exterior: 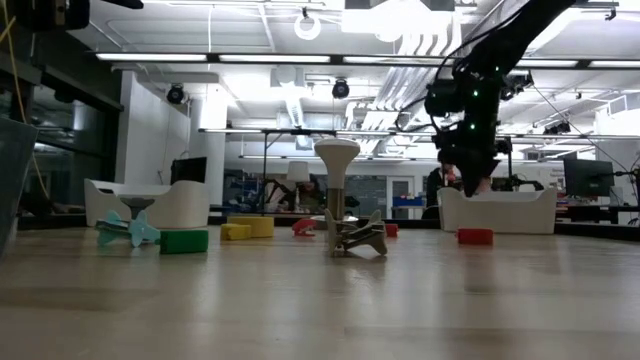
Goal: Pick and place Stapler, Stapler remover, tape
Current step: Put the pink staple remover into the right white bin, then put the bottom right red stapler into the left white bin
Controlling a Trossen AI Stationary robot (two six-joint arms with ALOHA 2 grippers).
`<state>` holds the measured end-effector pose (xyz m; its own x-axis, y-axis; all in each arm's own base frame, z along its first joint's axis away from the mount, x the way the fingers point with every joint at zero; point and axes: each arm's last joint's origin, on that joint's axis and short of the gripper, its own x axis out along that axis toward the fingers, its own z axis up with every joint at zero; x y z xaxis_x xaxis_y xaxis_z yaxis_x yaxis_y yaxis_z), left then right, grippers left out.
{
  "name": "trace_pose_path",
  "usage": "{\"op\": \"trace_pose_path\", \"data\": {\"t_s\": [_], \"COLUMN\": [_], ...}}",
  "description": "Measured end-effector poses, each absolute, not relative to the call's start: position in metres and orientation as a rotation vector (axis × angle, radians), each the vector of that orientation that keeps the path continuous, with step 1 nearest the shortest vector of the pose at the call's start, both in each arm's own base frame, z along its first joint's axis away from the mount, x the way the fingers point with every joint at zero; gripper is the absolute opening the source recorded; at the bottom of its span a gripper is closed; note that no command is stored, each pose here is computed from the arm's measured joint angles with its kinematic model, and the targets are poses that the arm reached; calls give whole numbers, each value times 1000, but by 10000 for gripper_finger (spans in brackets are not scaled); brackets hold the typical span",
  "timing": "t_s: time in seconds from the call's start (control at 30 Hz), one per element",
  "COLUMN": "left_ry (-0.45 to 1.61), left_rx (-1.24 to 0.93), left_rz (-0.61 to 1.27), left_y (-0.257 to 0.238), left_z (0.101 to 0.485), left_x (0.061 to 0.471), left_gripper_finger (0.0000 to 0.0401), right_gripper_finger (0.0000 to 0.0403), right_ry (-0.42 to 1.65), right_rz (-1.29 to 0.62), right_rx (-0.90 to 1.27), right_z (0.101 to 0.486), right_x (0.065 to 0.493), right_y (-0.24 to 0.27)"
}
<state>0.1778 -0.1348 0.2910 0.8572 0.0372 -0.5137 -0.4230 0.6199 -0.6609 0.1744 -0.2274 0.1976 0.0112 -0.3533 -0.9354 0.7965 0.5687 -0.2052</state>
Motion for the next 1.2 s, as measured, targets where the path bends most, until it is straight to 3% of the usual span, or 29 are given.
{"op": "trace_pose_path", "data": {"t_s": [0.4,0.57,0.93,1.2], "left_ry": [479,477,473,473], "left_rx": [-874,-888,-911,-911], "left_rz": [283,287,294,294], "left_y": [-135,-135,-135,-135], "left_z": [291,291,291,291], "left_x": [178,178,178,178], "left_gripper_finger": [170,170,170,170], "right_gripper_finger": [109,122,188,212], "right_ry": [1132,1169,1155,1059], "right_rz": [-1005,-1088,-1033,-1017], "right_rx": [672,619,638,563], "right_z": [178,177,178,208], "right_x": [170,167,168,163], "right_y": [-234,-234,-233,-225]}}
